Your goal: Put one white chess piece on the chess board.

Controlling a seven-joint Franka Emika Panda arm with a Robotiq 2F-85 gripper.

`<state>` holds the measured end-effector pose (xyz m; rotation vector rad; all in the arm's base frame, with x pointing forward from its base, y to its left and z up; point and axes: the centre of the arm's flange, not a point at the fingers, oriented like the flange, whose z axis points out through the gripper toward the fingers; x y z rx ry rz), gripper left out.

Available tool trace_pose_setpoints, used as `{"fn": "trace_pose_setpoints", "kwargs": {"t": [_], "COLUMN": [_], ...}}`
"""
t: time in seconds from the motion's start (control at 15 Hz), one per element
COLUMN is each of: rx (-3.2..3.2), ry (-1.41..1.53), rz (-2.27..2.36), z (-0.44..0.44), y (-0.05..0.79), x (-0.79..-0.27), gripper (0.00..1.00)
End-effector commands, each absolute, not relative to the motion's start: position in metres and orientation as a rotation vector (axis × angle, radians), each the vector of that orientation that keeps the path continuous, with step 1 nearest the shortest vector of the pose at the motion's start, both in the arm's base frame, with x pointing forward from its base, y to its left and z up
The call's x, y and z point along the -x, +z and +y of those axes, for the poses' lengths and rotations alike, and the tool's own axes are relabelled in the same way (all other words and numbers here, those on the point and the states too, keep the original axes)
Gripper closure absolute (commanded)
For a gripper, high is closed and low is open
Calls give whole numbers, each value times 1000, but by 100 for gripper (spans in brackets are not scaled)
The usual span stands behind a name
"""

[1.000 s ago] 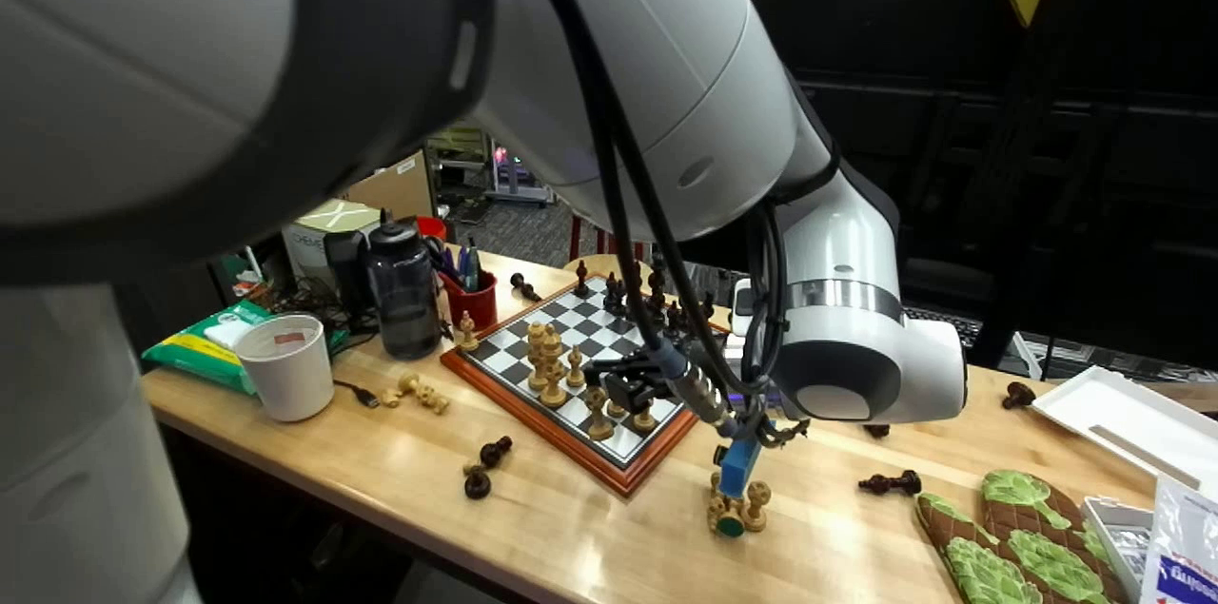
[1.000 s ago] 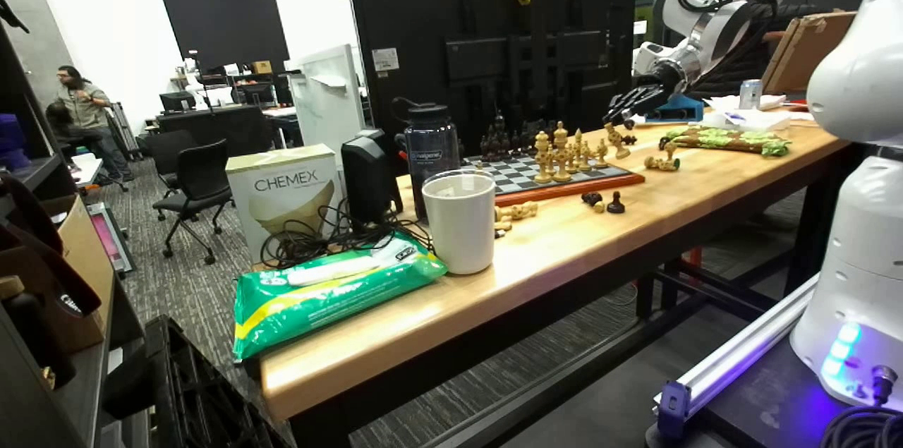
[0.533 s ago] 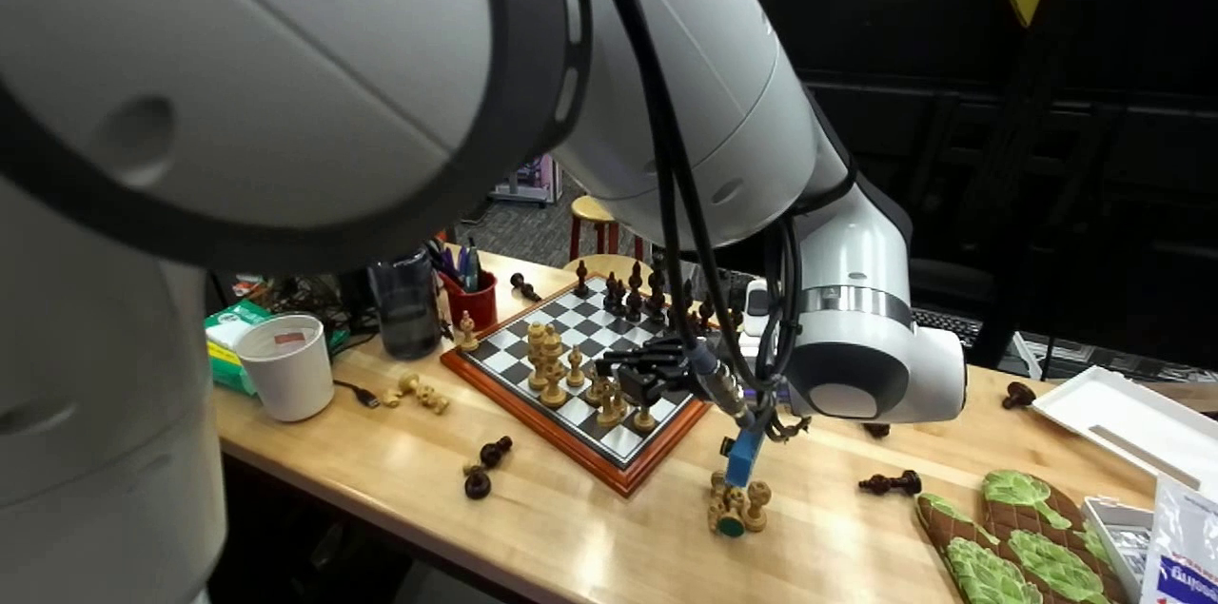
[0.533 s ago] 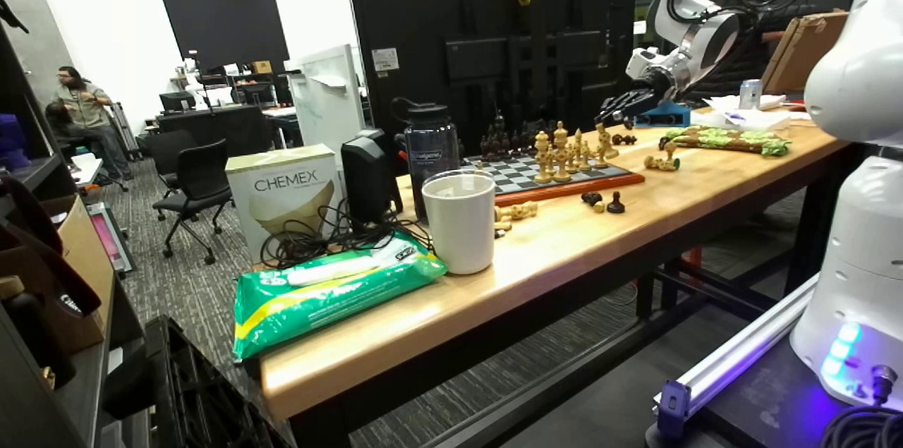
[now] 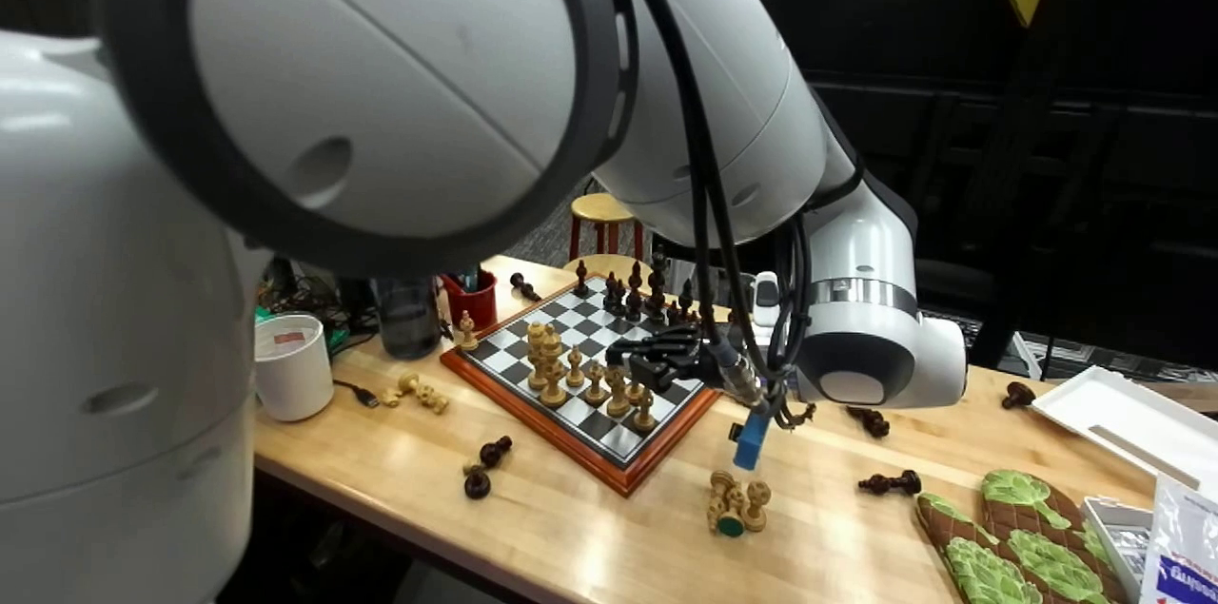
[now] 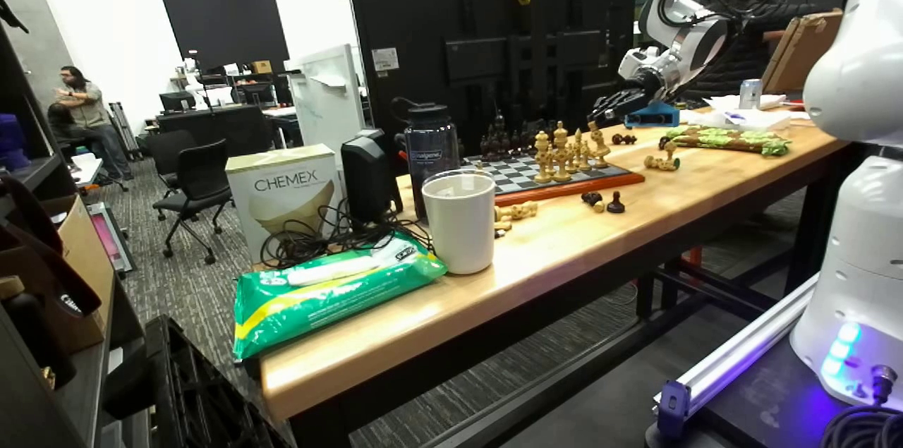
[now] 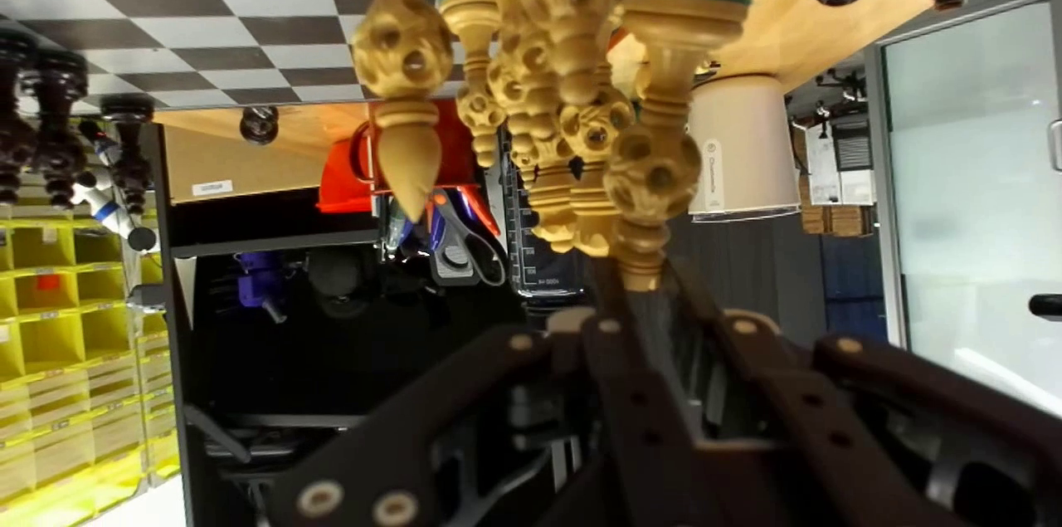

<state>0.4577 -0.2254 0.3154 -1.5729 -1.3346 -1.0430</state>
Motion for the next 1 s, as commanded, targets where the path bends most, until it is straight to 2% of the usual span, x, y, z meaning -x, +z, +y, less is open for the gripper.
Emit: {"fn": "trace_pose_setpoints", "kwargs": {"t": [0.0,0.93], "rx": [1543,1570], "ry": [-1091,-1049], "rz": [-1294,-1185], "z": [-229,-229], "y": [319,318], "x": [-463,-463], "gripper": [96,96]}}
